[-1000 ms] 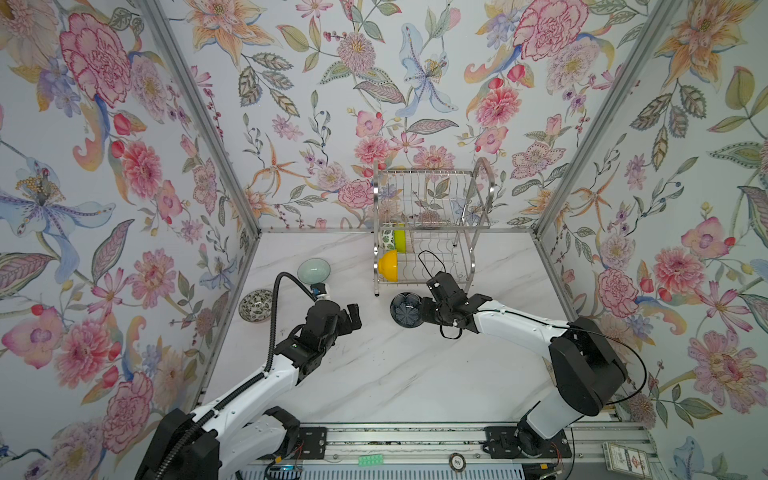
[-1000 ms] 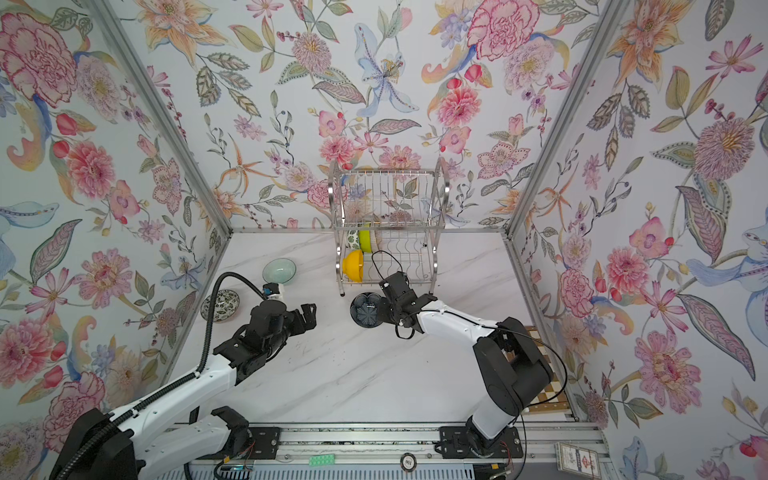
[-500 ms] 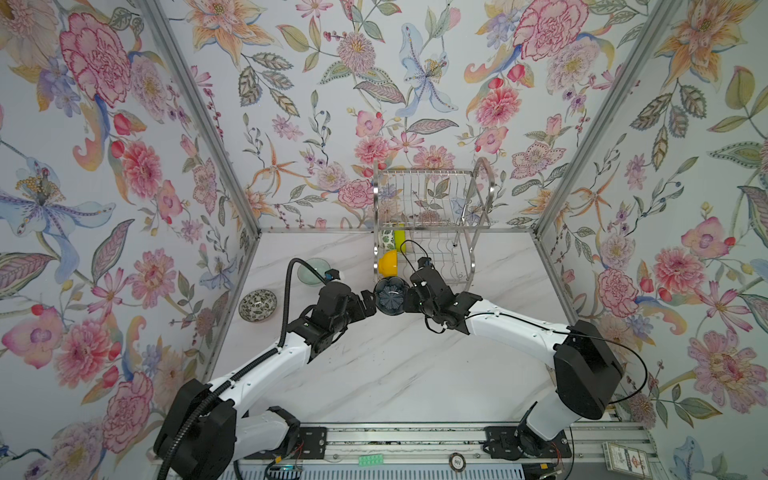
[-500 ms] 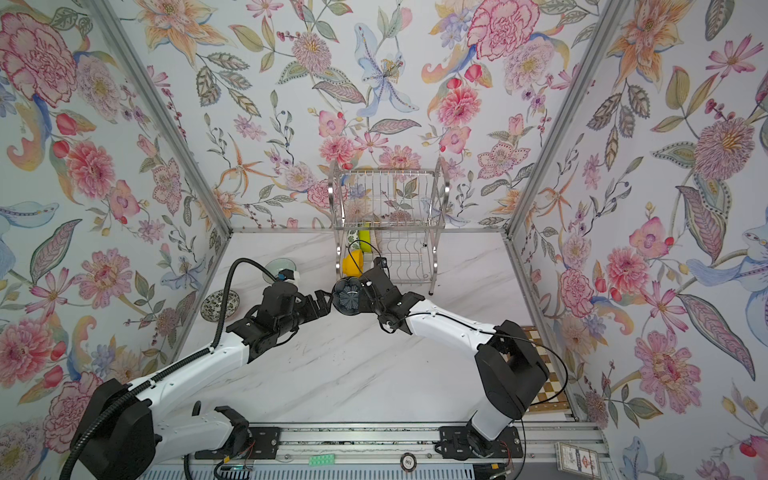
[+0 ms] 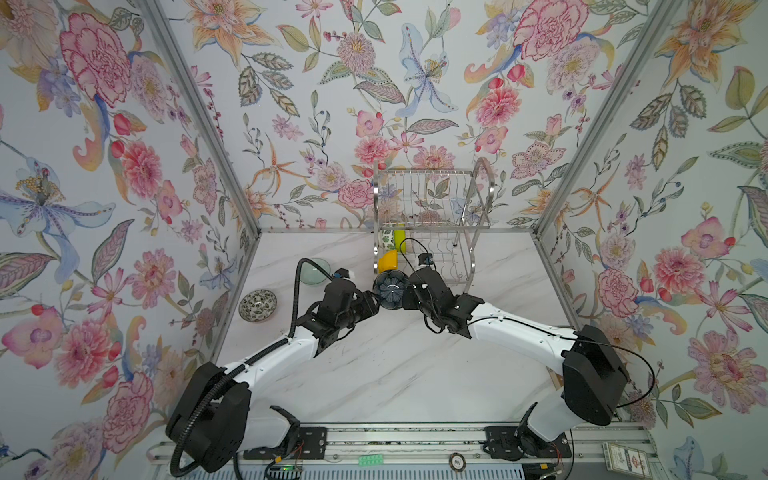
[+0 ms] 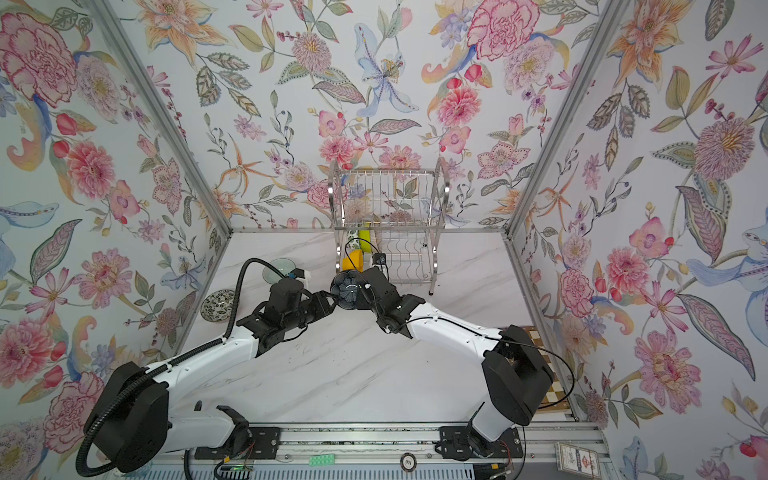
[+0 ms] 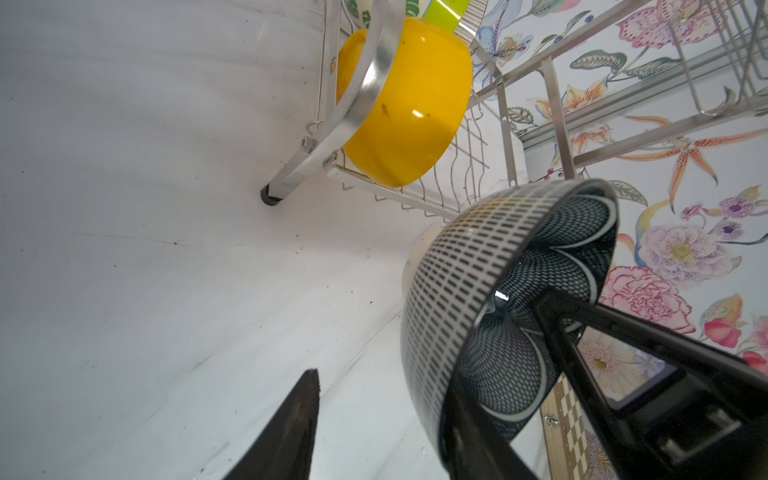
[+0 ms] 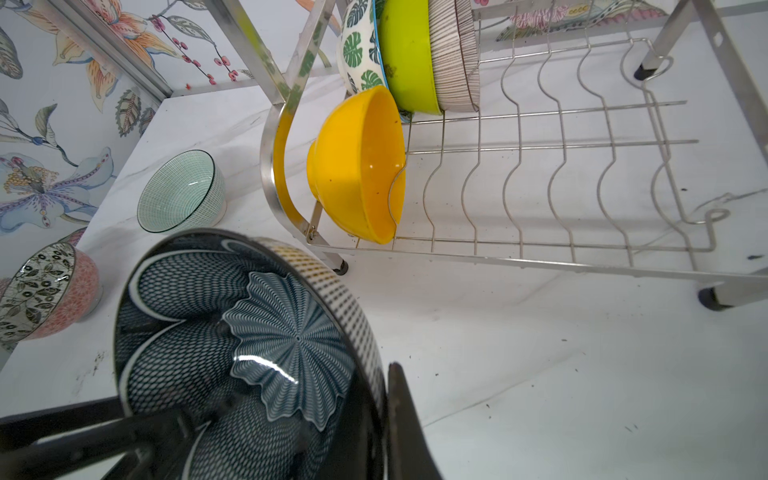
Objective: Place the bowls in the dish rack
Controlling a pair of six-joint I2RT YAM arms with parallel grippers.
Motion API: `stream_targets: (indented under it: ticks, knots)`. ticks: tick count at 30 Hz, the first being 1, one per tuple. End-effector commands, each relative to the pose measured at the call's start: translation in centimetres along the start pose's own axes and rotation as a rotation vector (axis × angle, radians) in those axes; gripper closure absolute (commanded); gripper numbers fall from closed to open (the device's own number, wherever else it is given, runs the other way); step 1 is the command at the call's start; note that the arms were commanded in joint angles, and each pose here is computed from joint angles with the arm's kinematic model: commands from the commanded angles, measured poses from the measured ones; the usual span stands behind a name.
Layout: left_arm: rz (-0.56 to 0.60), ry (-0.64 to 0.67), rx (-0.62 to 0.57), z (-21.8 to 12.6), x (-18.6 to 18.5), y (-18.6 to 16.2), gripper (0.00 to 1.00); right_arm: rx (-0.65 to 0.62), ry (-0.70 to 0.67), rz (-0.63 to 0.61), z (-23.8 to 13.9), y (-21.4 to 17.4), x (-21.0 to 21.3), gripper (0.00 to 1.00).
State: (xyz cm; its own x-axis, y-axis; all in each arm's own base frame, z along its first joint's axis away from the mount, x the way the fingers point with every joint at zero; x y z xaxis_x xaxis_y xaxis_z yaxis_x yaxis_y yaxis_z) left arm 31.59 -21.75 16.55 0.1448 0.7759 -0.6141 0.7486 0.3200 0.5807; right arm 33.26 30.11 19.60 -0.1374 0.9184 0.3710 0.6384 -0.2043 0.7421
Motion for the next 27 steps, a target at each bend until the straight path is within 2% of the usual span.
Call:
stream_targets:
  ticks: [1,12,15,18,25,27]
  knots:
    - [0.012,-0.042,0.008,0.3,-1.3,0.3,0.58,-0.121,0.088,0.05,-2.1,3.2,2.3,1.0]
    - [0.054,-0.004,-0.001,0.5,-1.5,0.9,0.99,-0.152,0.079,0.022,-2.7,2.5,3.2,1.0]
    - [0.071,0.013,-0.005,0.4,-1.7,1.1,1.0,-0.148,0.077,0.032,-2.6,2.3,3.2,1.0]
    - [0.083,0.02,-0.016,0.3,-1.9,1.4,1.0,-0.134,0.082,0.04,-2.5,2.1,3.1,0.92]
    - [0.098,0.084,-0.068,-0.3,-1.5,2.8,1.0,-0.1,0.126,0.11,-2.7,2.1,2.4,0.62]
    - [0.111,0.115,-0.088,-0.5,-1.3,3.3,1.0,-0.097,0.151,0.135,-3.0,2.2,2.1,0.51]
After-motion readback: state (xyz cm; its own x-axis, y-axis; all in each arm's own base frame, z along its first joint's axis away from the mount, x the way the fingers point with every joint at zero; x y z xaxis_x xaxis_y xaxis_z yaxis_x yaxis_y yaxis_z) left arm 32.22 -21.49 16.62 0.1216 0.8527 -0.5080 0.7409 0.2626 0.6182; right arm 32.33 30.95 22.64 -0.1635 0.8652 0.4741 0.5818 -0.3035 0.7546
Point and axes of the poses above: each gripper's point midway between its finger pads, its own z axis out along the fingers, its own x axis along the line the jaws close on, y = z × x, the point moved 2 cm from there along -z, back along the fingers, and after that the axes turned 7 degrees about z, right-handed, at the moved point
